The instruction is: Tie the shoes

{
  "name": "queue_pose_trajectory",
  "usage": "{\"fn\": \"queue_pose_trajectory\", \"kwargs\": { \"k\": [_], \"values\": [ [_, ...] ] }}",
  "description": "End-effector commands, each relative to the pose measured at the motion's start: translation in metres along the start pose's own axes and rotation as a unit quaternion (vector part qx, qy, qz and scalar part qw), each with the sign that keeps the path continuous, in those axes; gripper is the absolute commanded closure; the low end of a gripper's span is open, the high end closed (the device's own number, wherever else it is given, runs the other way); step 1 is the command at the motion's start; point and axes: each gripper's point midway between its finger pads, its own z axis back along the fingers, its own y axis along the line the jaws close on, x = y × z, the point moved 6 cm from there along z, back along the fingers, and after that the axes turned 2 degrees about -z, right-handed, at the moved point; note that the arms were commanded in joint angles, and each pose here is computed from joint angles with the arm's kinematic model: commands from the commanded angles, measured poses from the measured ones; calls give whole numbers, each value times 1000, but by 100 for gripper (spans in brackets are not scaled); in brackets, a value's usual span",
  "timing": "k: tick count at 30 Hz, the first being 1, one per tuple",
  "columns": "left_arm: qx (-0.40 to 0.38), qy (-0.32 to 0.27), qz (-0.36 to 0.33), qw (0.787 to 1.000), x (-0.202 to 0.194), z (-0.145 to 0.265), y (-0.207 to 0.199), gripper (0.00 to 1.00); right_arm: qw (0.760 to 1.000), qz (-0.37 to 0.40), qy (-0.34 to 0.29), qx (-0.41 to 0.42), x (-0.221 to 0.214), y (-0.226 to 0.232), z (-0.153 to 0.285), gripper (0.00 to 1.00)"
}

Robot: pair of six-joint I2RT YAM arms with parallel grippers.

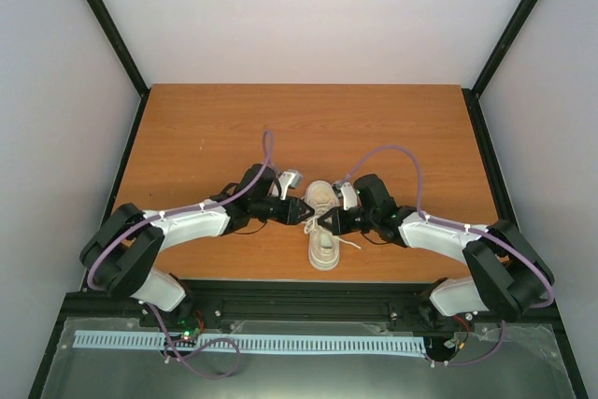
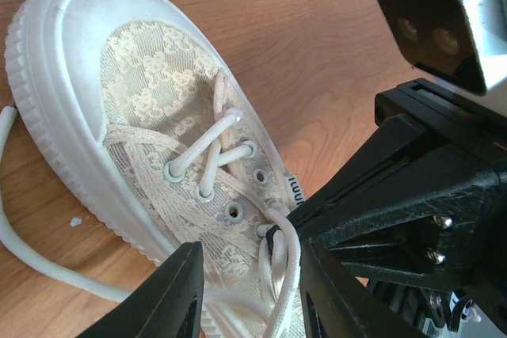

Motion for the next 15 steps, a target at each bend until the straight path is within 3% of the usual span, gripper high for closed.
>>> {"fn": "queue_pose_trajectory", "kwargs": {
  "k": [1, 15],
  "values": [
    [-21, -4, -1, 1000, 14, -3, -9, 64, 1000, 11, -10, 4, 0, 3, 1, 97],
    [-30, 28, 9, 999, 11, -16, -4, 72, 1000, 12, -10, 4, 0, 3, 2, 97]
  ]
}}
